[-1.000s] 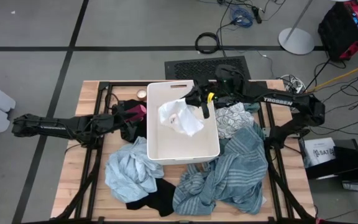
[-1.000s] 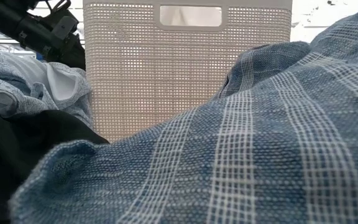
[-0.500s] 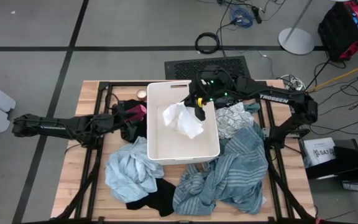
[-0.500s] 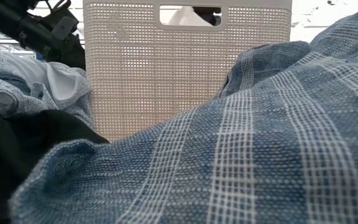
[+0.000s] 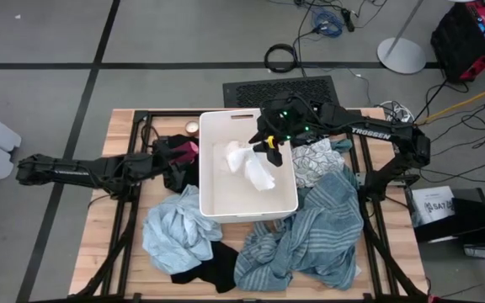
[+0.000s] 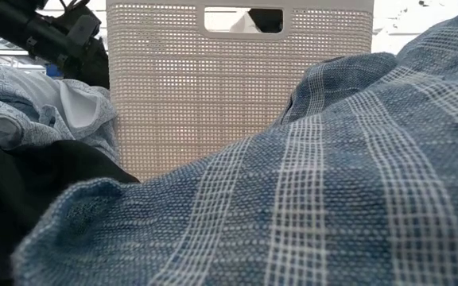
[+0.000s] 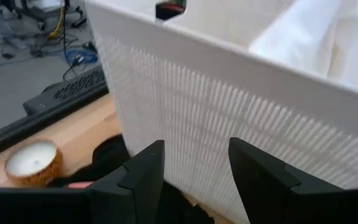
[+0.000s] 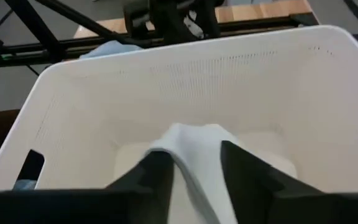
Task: Sort clothes
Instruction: Put the shorts into the laundry bin
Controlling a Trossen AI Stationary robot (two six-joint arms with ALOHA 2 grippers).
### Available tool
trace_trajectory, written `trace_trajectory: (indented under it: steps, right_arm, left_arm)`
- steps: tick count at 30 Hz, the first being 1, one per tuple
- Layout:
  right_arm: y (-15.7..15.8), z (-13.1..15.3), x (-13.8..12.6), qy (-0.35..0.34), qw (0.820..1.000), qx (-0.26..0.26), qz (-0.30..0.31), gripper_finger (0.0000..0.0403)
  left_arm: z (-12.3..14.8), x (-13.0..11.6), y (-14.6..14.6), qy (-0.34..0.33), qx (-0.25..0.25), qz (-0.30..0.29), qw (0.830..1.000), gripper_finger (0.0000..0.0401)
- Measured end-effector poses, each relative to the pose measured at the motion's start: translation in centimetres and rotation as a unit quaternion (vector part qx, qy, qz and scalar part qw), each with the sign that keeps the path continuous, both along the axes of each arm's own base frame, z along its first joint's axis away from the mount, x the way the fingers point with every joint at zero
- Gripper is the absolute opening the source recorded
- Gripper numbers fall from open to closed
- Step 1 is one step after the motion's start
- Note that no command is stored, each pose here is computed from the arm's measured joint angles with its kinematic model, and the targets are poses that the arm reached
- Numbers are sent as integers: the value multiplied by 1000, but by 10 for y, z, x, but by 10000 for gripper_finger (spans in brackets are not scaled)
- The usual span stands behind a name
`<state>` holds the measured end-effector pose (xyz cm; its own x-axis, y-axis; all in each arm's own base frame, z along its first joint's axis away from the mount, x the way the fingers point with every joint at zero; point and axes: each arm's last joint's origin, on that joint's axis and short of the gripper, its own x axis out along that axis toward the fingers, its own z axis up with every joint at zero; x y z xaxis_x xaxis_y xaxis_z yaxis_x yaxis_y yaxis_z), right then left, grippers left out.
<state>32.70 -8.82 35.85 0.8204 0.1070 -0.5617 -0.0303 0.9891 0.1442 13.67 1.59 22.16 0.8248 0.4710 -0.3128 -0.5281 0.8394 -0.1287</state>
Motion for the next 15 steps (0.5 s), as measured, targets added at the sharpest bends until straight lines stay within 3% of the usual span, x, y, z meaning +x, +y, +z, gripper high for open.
trace_trajectory:
  steps: [7,15]
  right_arm:
    - [0,-1,-1,8,1000,1,1,193]
    - [13,-15,-11,100,994,-8,31,197]
  left_arm:
    - [3,1,-1,-13,5,-20,1000,188]
    - [4,2,-1,-13,7,-21,1000,188]
